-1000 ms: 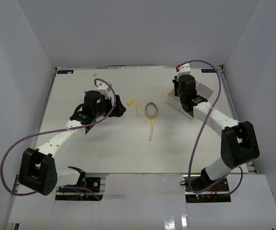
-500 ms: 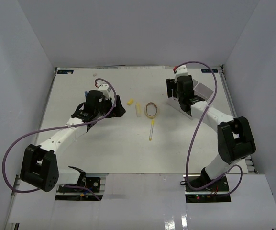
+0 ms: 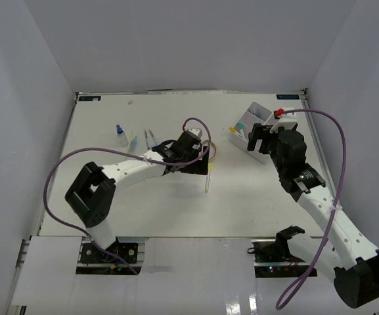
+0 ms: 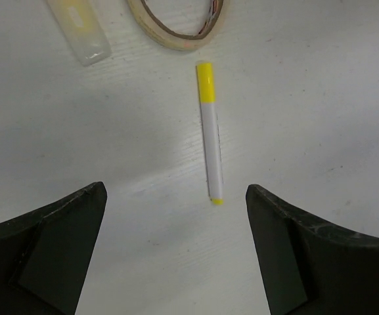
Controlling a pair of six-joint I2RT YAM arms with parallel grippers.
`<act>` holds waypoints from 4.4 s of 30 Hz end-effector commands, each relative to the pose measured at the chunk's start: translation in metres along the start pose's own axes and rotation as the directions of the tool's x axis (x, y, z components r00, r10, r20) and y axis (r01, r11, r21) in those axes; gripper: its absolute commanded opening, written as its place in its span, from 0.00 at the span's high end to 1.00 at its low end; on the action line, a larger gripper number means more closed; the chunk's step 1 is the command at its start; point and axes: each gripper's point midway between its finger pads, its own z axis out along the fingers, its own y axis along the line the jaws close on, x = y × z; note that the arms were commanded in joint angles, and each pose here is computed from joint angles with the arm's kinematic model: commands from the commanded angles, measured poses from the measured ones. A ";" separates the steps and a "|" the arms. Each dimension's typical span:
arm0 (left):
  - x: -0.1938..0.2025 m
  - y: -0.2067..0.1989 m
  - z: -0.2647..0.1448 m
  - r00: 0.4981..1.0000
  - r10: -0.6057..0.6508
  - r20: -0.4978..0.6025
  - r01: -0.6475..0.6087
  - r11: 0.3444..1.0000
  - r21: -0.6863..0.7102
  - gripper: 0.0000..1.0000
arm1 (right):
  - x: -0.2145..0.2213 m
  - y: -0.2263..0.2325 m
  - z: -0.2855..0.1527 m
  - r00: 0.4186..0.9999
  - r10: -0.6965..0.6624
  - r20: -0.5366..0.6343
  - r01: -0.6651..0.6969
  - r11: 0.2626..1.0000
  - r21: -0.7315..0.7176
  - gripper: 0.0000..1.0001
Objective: Sort the stationery into containers
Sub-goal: Pick up the pen from the center of the board, then place the pen in the storage box, then pick up the stationery from the center of the board.
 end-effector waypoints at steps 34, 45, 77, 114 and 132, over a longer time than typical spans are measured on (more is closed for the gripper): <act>0.016 -0.047 -0.004 0.972 0.177 0.155 -0.178 0.984 -0.005 1.00 | 0.064 0.072 -0.054 0.973 0.150 -0.175 -0.213 0.879 -0.426 0.06; -0.019 -0.090 -0.078 0.864 0.184 0.468 -0.340 0.900 0.273 0.96 | 0.037 0.126 -0.054 0.942 0.208 -0.264 -0.331 0.712 -0.619 0.04; -0.054 -0.040 -0.077 0.882 0.061 0.467 -0.170 0.966 0.196 0.02 | 0.031 0.113 0.013 0.980 0.139 -0.144 -0.189 0.878 -0.439 0.92; -0.034 0.111 -0.048 0.974 -0.195 0.116 0.197 0.980 -0.002 0.02 | 0.002 -0.006 0.097 0.997 -0.058 0.050 0.052 0.992 0.113 0.19; -0.073 0.013 0.038 0.983 -0.133 0.123 0.154 0.970 -0.186 0.03 | 0.041 0.008 -0.046 0.982 0.177 0.059 -0.168 0.976 -0.142 0.06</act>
